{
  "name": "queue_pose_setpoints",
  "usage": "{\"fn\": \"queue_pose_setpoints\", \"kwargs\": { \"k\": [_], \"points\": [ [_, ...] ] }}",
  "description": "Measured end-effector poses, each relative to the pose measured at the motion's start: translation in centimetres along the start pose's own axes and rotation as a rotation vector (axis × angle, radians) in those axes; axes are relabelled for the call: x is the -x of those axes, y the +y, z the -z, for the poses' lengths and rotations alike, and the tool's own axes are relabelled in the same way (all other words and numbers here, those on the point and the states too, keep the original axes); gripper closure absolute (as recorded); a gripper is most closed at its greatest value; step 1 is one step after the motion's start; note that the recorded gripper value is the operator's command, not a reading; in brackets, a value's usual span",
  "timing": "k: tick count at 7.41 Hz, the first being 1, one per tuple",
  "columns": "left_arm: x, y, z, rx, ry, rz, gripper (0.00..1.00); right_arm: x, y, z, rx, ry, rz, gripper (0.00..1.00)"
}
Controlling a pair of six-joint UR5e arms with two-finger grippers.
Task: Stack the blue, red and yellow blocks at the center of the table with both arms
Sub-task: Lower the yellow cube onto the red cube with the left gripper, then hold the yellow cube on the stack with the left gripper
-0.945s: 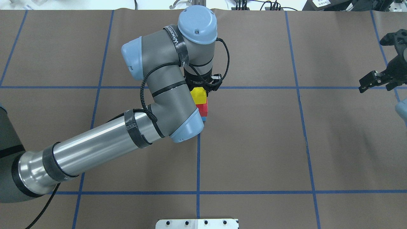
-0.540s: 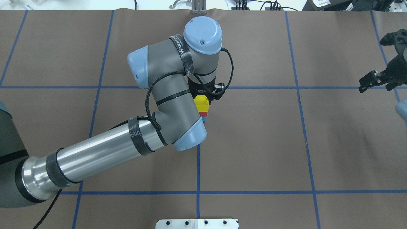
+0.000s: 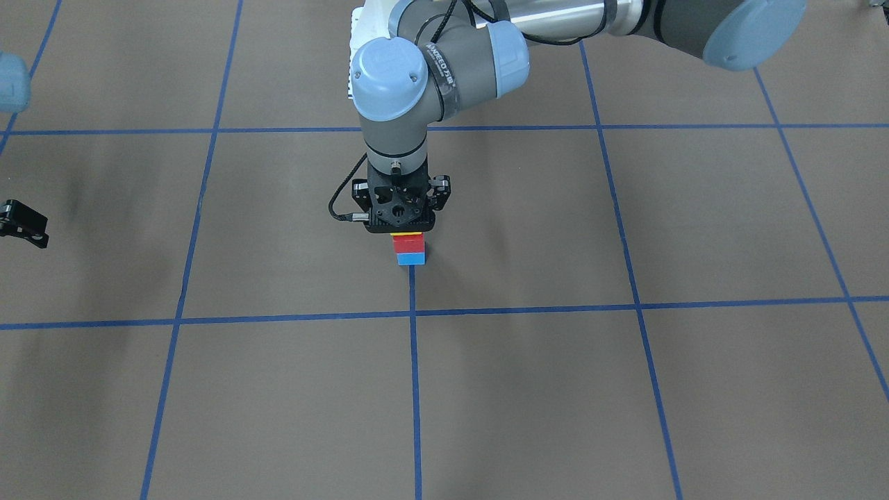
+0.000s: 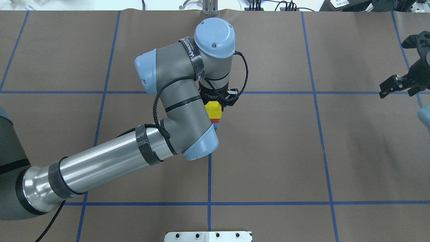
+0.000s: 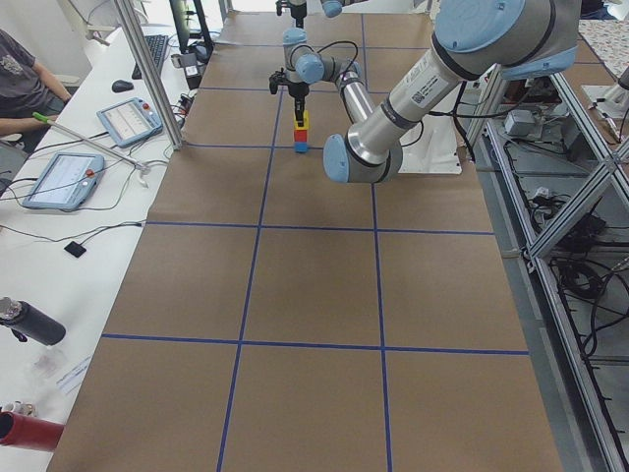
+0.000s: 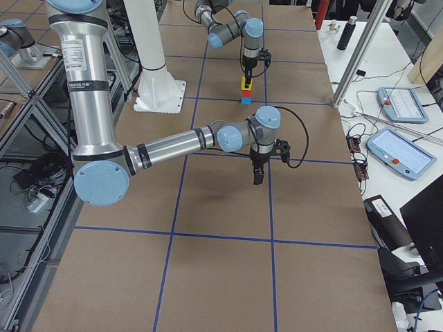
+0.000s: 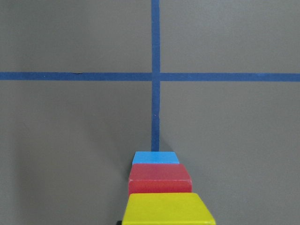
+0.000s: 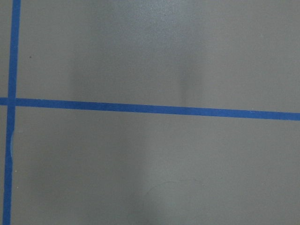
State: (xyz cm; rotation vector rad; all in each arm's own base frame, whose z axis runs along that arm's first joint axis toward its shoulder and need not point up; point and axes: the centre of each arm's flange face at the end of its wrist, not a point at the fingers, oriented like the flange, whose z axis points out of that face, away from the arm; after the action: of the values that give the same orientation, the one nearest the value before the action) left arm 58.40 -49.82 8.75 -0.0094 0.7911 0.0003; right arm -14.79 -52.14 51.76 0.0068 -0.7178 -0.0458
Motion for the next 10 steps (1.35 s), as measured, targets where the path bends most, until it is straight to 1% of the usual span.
{"fn": "queue_pose_setpoints", "kwargs": {
  "k": [10],
  "points": [
    [0.32, -0.46, -0.37, -0.01, 0.005, -0.004, 1.0, -0.15, -0.08, -0.22, 0.003, 0.003, -0.005, 0.0]
  ]
}}
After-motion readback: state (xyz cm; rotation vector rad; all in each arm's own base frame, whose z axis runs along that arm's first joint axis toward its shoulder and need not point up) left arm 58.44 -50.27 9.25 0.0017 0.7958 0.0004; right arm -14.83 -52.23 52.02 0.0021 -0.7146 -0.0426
